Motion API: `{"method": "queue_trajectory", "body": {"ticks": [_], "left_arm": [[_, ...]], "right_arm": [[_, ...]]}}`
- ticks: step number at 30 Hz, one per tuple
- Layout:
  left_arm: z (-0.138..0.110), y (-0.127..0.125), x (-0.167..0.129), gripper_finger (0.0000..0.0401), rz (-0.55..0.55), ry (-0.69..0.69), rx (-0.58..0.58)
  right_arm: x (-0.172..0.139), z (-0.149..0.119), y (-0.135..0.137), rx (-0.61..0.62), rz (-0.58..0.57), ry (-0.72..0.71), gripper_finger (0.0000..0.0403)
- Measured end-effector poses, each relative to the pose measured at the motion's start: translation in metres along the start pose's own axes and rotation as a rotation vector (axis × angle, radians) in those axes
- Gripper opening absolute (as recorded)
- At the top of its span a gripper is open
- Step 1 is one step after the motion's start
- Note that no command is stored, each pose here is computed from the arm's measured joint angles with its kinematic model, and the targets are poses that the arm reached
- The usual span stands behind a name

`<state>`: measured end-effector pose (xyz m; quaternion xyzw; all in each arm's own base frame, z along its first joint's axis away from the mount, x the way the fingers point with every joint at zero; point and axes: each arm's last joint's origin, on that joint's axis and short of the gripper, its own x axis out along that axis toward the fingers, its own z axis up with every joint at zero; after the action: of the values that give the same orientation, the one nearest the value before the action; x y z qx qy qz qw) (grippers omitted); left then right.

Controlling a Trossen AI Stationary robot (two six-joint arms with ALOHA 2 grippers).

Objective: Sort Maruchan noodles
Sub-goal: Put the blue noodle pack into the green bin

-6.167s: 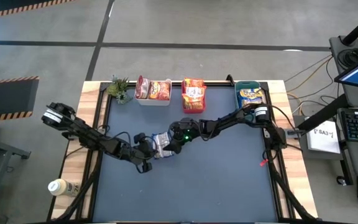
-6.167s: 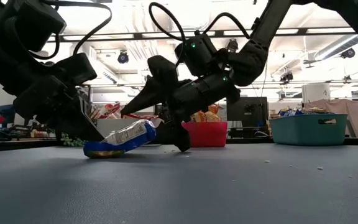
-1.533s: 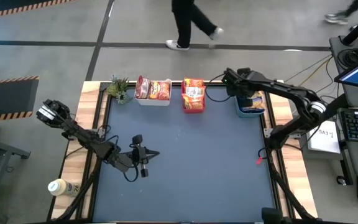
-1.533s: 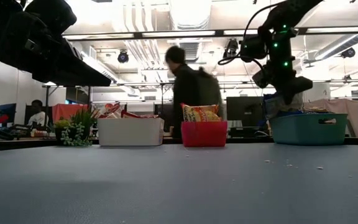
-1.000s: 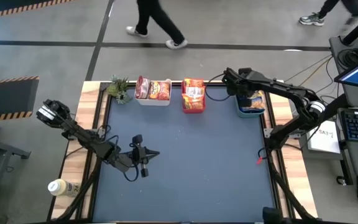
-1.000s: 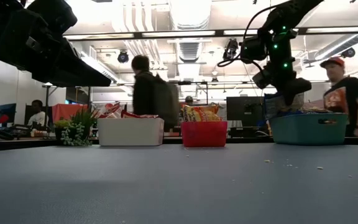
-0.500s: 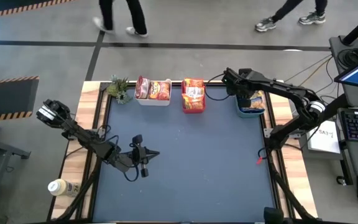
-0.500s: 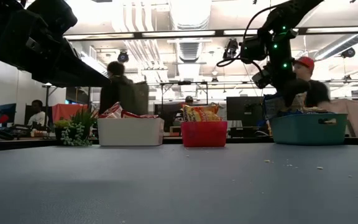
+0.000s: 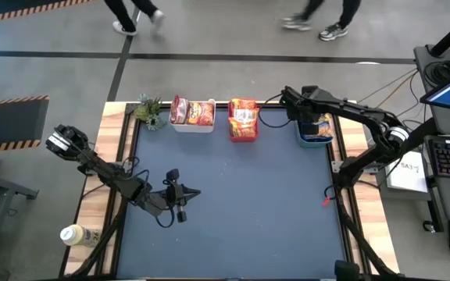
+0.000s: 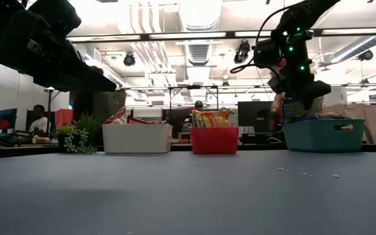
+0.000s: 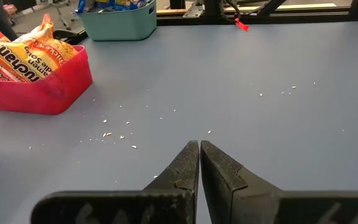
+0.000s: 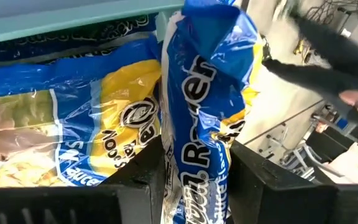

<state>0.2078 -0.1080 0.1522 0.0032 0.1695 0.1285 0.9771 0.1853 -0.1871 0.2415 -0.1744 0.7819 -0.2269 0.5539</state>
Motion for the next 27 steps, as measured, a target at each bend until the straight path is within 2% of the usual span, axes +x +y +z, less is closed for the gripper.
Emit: {"method": "queue_trajectory", "body": {"ticks": [11,27], "left_arm": [[0.0,0.0,0.0,0.0,0.0,0.0,0.0],[0.0,0.0,0.0,0.0,0.0,0.0,-0.003]], "right_arm": [[0.0037,-0.0032,-0.0014,0.051,0.01,0.016,0.012],[0.0035,-0.0035,-0.0019,0.045,0.01,0.015,0.0123]]}}
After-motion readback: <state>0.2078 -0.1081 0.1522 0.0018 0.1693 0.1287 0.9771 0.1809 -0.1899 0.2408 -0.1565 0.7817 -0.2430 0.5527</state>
